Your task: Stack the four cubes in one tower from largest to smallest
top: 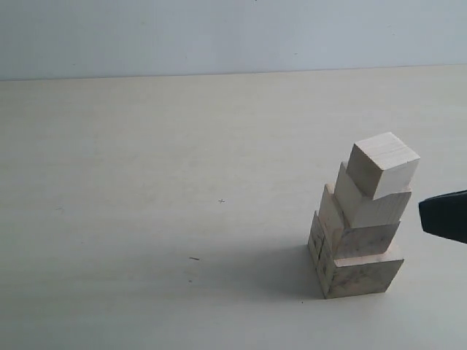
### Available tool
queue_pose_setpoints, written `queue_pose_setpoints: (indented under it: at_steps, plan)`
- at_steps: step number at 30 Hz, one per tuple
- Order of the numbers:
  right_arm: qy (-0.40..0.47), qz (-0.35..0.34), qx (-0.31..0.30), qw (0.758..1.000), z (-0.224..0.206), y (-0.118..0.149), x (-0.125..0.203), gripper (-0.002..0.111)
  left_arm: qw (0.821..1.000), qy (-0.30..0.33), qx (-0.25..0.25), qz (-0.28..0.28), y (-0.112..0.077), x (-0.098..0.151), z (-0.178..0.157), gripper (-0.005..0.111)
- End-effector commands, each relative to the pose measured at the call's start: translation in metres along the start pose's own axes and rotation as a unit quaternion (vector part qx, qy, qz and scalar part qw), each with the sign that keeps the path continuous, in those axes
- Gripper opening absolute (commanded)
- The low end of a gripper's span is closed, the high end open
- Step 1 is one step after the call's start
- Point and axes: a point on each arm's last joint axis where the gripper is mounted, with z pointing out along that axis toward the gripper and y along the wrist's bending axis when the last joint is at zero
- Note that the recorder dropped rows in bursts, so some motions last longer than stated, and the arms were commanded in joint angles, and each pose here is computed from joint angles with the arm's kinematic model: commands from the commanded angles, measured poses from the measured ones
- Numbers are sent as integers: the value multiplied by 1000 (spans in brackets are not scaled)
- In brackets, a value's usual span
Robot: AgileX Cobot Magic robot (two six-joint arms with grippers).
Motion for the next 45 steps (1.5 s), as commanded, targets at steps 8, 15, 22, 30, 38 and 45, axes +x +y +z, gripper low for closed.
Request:
queue_pose_setpoints:
  at_steps: [8, 15, 22, 30, 38, 45]
  plan:
    - [6, 1, 10, 1000, 26, -8, -14, 0, 1000, -5, -4, 1, 0, 0, 0, 0]
    - [16, 8, 17, 1000, 37, -11, -18, 0, 1000, -5, -4, 1, 0, 0, 0, 0]
    - [12, 2, 21, 1000, 41, -13, -21, 0, 1000, -5, -4, 1, 0, 0, 0, 0]
    - [-3, 1, 24, 1000, 41, -14, -24, 0, 1000, -5, -4, 1, 0, 0, 0, 0]
    - [2, 1, 22, 1000, 41, -13, -23, 0, 1000, -5, -4, 1, 0, 0, 0, 0]
    - [7, -15, 7, 1000, 22, -6, -12, 0, 1000, -5, -4, 1, 0, 0, 0, 0]
